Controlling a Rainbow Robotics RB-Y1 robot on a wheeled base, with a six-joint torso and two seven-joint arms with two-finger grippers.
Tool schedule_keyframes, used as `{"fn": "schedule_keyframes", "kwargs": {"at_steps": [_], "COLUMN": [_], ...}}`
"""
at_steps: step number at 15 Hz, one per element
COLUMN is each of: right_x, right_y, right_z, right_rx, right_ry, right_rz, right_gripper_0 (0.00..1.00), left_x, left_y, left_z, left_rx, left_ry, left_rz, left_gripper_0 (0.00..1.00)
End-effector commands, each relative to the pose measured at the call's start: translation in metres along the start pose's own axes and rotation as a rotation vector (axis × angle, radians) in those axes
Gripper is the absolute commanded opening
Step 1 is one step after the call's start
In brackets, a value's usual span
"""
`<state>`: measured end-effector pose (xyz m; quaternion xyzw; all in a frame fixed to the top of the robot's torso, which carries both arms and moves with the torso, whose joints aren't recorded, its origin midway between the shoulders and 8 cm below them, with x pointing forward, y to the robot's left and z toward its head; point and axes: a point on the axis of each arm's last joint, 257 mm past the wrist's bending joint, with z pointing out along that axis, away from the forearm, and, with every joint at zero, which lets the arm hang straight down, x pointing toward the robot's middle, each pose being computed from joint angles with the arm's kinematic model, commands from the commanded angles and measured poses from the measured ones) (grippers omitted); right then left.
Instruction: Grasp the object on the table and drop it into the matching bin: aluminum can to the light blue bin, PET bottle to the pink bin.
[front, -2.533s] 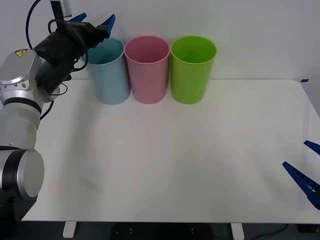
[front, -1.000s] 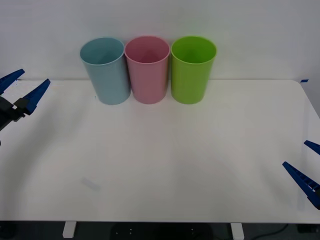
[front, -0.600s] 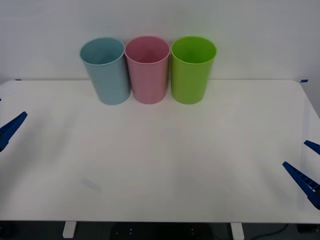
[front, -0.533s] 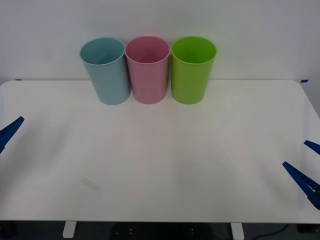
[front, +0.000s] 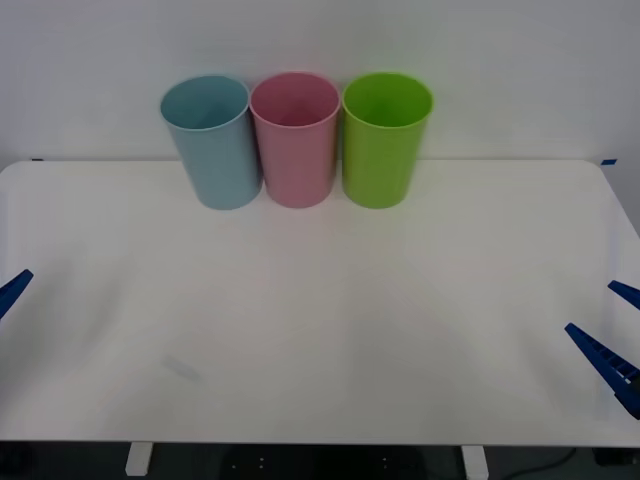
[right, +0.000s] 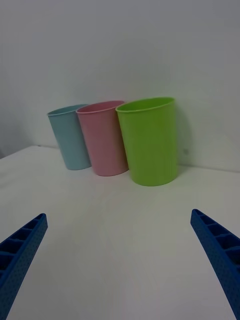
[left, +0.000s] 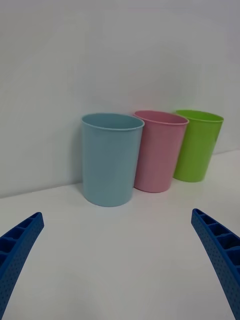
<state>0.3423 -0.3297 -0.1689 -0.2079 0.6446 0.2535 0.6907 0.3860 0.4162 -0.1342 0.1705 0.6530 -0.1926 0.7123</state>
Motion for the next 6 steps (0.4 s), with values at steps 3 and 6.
{"fn": "schedule_keyframes", "kwargs": {"at_steps": [3, 6], "right_x": [0.0000, 0.0000], "right_y": [0.0000, 0.0000], "right_z": [0.0000, 0.0000], "right_rx": [0.000, 0.000], "right_ry": [0.000, 0.000], "right_rz": [0.000, 0.000], "right_gripper_0": [1.00, 1.00], "left_x": [0.0002, 0.0007], "left_y": [-0.0057, -0.0061], "left_z": [-0.0013, -0.0018], "left_rx": [0.017, 0.017], "left_ry": [-0.007, -0.006], "left_rz": [-0.020, -0.021], "left_gripper_0": [1.00, 1.00]}}
